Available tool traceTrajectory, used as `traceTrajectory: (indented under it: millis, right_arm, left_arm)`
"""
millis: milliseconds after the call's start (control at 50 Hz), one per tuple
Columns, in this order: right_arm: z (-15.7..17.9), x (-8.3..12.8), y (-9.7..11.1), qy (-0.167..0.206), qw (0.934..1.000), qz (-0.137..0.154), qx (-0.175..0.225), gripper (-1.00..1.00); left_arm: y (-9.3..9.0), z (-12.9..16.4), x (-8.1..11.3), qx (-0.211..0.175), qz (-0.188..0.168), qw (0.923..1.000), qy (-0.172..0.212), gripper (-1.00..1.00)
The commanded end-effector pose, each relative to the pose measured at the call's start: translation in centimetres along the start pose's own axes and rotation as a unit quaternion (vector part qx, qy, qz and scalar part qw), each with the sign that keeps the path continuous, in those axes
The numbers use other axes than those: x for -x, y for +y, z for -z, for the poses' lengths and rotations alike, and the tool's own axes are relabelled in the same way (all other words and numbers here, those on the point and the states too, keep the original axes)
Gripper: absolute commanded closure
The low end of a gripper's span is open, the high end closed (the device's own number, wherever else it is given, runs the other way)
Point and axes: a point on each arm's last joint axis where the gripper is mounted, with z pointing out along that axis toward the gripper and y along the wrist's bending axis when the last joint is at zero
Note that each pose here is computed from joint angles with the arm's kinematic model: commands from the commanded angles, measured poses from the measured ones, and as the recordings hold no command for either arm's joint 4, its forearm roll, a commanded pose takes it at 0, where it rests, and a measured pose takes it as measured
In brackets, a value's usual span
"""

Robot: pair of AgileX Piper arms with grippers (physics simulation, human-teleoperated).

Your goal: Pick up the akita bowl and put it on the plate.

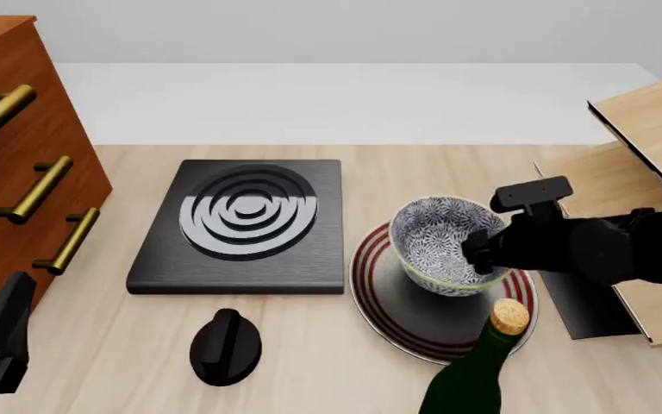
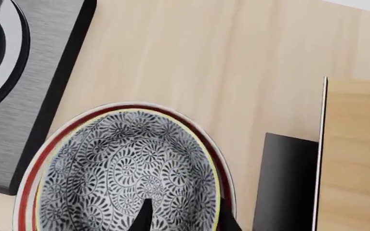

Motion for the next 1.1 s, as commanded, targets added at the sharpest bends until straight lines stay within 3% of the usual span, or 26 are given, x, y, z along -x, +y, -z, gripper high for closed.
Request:
traceTrajectory:
  millis: [20, 400, 580, 740, 860, 920, 1060, 1100]
  right_arm:
    - [-0.1, -0.1, -0.1, 0.004, 0.9999, 0.011, -0.001, -1.00]
    - [2.8, 1.7, -1.1, -0.037, 0.9992, 0.004, -0.016, -1.00]
    - [7.9, 2.3, 0.0, -0.105, 0.9944, 0.007, -0.004, -1.00]
    - [11.4, 1.1, -0.1, -0.153, 0.9882, 0.012, -0.010, -1.00]
    - [12.8, -0.6, 0.0, -0.189, 0.9810, 0.041, -0.017, -1.00]
    - [13.0, -1.4, -0.2, -0.193, 0.9811, 0.007, -0.018, -1.00]
    - [14.5, -3.9, 0.0, -0.229, 0.9733, 0.003, -0.020, -1.00]
    - [15.1, -4.6, -0.1, -0.244, 0.9695, -0.011, -0.021, -1.00]
  left_arm:
    - [0.0, 0.0, 0.0, 0.000, 0.000, 1.0000, 0.000, -1.00]
    - [0.0, 0.0, 0.0, 0.000, 0.000, 1.0000, 0.000, -1.00]
    - [0.0, 0.0, 0.0, 0.000, 0.000, 1.0000, 0.000, -1.00]
    - [0.0, 0.0, 0.0, 0.000, 0.000, 1.0000, 0.000, -1.00]
    - [0.0, 0.0, 0.0, 0.000, 0.000, 1.0000, 0.000, -1.00]
    - [0.0, 0.0, 0.0, 0.000, 0.000, 1.0000, 0.000, -1.00]
    - [0.0, 0.0, 0.0, 0.000, 0.000, 1.0000, 0.000, -1.00]
    - [0.0, 0.0, 0.0, 0.000, 0.000, 1.0000, 0.000, -1.00]
